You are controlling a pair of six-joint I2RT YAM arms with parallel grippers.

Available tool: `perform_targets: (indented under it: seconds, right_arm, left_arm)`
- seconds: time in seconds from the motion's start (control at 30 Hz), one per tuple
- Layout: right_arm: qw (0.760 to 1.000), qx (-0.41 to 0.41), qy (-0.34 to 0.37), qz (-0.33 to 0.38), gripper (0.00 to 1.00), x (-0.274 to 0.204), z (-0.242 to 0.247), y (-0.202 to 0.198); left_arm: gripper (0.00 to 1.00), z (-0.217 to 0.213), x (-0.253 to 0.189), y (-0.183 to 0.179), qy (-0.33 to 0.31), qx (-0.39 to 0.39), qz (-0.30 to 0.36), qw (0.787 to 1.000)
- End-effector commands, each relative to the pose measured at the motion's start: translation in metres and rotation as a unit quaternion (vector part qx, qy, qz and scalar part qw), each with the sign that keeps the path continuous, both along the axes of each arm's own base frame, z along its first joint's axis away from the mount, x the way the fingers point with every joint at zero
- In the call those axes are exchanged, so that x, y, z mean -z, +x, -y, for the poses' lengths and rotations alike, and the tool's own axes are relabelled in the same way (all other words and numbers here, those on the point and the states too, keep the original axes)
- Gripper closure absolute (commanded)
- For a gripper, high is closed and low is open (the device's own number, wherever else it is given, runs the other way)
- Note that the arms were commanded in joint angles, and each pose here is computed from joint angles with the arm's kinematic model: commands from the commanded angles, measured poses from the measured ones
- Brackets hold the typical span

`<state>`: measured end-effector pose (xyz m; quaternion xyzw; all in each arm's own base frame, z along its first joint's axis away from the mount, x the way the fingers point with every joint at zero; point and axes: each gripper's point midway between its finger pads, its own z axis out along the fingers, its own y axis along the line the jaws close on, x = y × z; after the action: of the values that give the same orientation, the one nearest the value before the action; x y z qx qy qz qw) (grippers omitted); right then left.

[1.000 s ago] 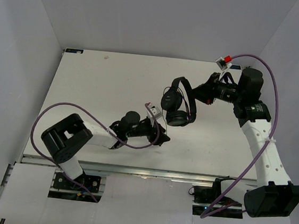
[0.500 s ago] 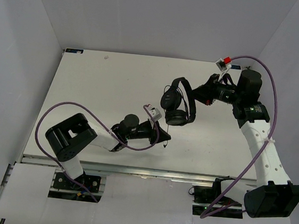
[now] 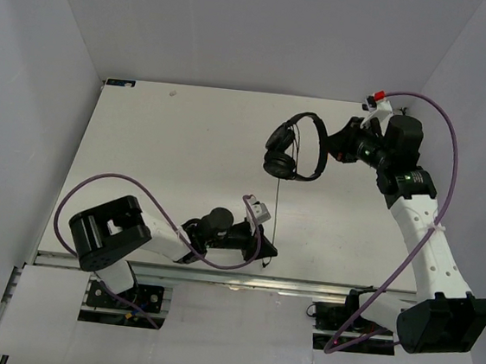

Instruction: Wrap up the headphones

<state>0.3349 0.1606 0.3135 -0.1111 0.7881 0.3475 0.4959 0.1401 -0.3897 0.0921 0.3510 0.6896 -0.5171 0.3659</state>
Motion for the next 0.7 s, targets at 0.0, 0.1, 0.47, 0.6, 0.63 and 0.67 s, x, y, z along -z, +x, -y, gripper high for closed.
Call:
perform_targets:
  seconds: [0.0,0.1,0.47,0.6,0.63,0.67]
  right_arm:
    - [0.990,0.135,-0.023,0.022,0.92,0.005,0.038,0.030]
    - [0.981,0.187,-0.049,0.033,0.92,0.015,0.057,0.035]
    - [0.951,0.256,-0.159,0.071,0.92,0.054,0.090,0.046]
    - [0.937,0.249,-0.221,0.102,0.92,0.075,0.093,0.043]
    - [0.932,0.245,-0.241,0.118,0.92,0.073,0.094,0.043]
    - [0.927,0.241,-0.258,0.127,0.92,0.078,0.095,0.041]
  left_arm:
    - [1.00,0.002,-0.007,-0.025,0.018,0.013,0.007,1.000]
    - [1.00,0.002,-0.009,-0.035,0.037,0.020,0.016,0.999]
    - [1.00,0.009,-0.020,-0.066,0.108,0.067,0.045,0.991]
    - [1.00,0.007,-0.032,-0.059,0.148,0.074,0.079,0.983]
    - [1.00,0.008,-0.040,-0.055,0.153,0.072,0.094,0.981]
    - [1.00,0.010,-0.051,-0.050,0.156,0.068,0.110,0.979]
